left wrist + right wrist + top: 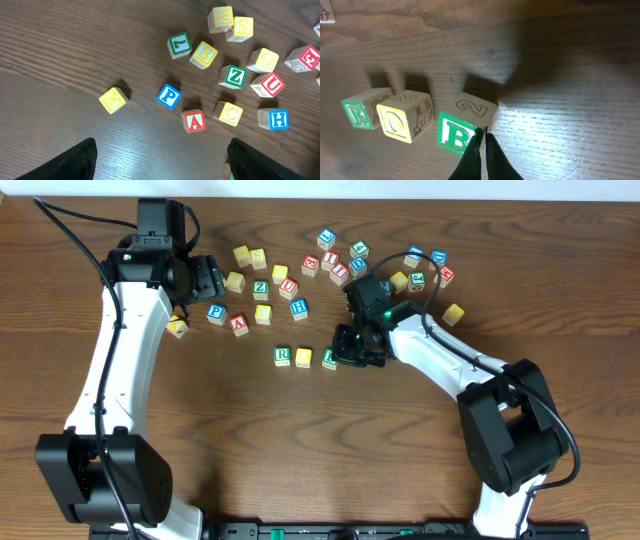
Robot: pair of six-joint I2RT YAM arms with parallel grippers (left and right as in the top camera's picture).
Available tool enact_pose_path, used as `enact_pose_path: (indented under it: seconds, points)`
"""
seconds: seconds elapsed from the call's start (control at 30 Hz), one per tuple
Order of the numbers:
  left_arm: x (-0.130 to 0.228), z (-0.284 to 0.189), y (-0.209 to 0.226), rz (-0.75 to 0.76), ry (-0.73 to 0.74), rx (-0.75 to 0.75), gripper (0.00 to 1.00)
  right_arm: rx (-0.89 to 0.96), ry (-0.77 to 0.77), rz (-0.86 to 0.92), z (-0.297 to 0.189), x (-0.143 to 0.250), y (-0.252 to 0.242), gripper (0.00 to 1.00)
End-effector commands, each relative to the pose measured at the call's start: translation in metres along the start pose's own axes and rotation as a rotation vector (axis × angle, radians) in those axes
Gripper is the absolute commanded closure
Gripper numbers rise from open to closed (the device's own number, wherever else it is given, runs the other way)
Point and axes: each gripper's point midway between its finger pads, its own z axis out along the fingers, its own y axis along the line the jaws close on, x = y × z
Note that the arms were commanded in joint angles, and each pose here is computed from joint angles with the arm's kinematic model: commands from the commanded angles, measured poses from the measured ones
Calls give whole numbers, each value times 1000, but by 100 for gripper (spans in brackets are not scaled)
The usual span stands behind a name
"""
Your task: Spell out ROBOT
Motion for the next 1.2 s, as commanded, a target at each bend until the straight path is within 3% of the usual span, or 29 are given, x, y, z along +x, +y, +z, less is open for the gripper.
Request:
enact_pose_path:
  seconds: [0.0,0.37,0.63,0.8,1.17]
  points:
    - [2,4,0,8,11,-4,18,20,-18,-62,3,-3,-3,99]
    - [2,4,0,8,10,-4,18,-46,-106,-194,2,-23,16,99]
    - [2,4,0,8,11,-4,17,-34,-91,-99,-7,-36,-11,99]
    - [3,6,0,8,16,-5,18,22,-26,-26,-7,-23,-31,99]
    - [4,8,0,9,21,-6,18,65,-33,-53,4,-4,-12,99]
